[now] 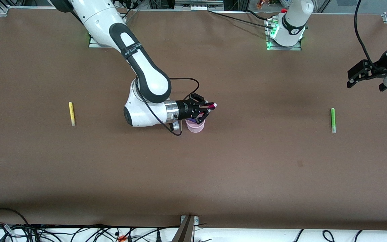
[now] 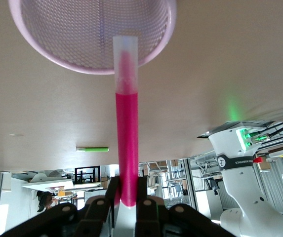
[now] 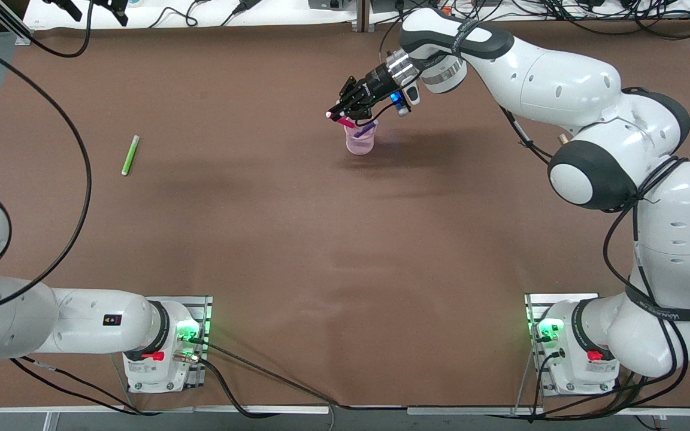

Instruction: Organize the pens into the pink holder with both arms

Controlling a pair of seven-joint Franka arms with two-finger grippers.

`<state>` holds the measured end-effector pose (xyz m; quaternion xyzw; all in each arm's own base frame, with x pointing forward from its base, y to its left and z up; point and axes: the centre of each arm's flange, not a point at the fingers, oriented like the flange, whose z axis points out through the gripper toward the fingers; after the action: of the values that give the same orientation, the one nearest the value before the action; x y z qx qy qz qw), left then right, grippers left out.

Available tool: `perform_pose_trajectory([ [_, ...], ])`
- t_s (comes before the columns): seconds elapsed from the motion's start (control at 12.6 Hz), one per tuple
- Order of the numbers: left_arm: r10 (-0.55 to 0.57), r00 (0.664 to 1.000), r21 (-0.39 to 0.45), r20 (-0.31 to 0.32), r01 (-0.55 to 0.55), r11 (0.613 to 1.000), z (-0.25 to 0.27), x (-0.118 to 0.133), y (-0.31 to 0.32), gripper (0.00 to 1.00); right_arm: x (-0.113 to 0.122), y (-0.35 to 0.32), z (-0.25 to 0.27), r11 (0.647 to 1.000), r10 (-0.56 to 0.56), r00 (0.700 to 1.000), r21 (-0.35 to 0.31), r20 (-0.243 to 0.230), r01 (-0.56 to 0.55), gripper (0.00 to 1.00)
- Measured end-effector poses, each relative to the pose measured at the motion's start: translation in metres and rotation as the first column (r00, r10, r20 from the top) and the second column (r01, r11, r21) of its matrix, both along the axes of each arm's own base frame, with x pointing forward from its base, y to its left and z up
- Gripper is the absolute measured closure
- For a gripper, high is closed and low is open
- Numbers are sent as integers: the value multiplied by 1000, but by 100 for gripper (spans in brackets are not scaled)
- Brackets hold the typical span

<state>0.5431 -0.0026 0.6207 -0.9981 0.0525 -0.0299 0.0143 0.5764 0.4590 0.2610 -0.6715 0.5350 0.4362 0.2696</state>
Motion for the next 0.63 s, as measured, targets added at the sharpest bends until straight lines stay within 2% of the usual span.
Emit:
perform_pose_trajectory([
  [0.16,6,1000,0,-4,-6,1000,-4,-2,0,0,1,-2,-8,1000,-1,1000,2,3,1,83],
  [0.4,8,1000,0,-6,-8,1000,-8,0,0,0,5,-7,-20,999,-19,1000,47,8,18,83],
  [0.63,9,1000,0,-2,-9,1000,-8,1,0,0,9,-15,-30,998,-11,999,69,39,9,83],
])
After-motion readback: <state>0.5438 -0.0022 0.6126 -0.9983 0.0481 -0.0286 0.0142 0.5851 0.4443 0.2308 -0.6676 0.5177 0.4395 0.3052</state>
